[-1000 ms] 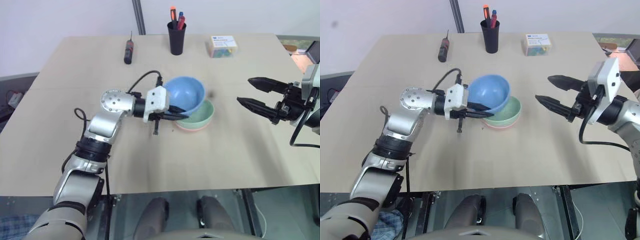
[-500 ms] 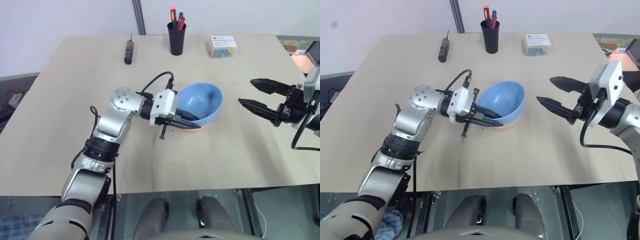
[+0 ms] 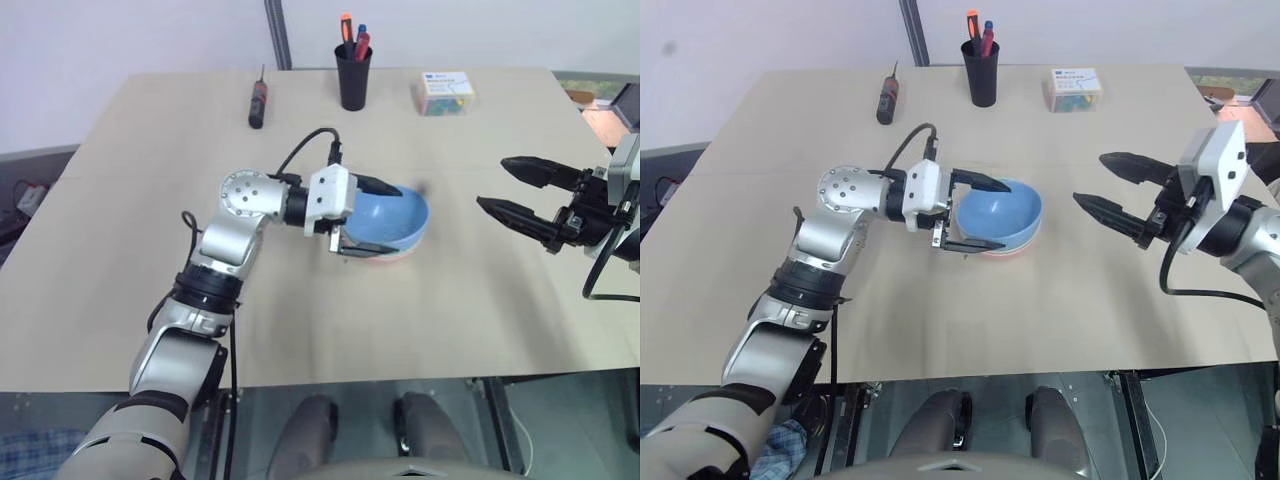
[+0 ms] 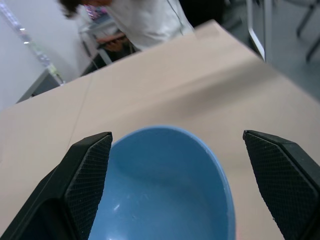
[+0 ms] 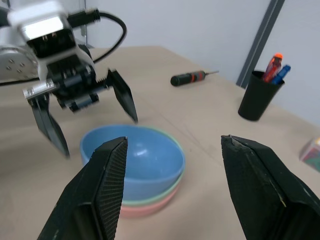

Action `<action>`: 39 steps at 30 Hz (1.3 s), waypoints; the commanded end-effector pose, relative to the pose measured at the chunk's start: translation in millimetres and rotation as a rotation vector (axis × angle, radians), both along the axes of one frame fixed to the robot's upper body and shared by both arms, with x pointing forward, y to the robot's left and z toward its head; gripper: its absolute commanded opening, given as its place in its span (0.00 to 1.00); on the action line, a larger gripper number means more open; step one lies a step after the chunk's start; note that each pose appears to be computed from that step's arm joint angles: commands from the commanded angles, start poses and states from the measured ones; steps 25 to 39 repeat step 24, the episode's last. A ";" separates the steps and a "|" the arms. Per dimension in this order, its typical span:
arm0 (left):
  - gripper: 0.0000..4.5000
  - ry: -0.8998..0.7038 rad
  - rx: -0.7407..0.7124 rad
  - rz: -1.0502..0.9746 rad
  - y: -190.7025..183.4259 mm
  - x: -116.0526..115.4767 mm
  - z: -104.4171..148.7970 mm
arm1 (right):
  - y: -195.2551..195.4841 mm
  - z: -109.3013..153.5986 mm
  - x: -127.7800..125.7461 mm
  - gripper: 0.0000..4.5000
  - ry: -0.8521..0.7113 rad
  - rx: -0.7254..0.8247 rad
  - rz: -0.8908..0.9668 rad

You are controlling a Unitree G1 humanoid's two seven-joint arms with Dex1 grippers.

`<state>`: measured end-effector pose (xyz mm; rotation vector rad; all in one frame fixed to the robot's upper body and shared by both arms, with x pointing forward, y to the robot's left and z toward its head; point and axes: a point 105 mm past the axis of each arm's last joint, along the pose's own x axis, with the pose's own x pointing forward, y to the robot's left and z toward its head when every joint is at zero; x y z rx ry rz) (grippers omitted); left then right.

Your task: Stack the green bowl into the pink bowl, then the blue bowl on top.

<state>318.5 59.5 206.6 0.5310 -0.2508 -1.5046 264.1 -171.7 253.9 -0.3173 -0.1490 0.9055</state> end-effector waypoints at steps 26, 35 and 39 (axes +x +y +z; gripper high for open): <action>0.99 0.169 -0.178 0.612 124.6 -17.9 -22.7 | -70.0 -65.4 0.1 0.70 0.173 0.024 -0.005; 0.99 0.169 -0.178 0.612 124.6 -17.9 -22.7 | -70.0 -65.4 0.1 0.70 0.173 0.024 -0.005; 0.99 0.169 -0.178 0.612 124.6 -17.9 -22.7 | -70.0 -65.4 0.1 0.70 0.173 0.024 -0.005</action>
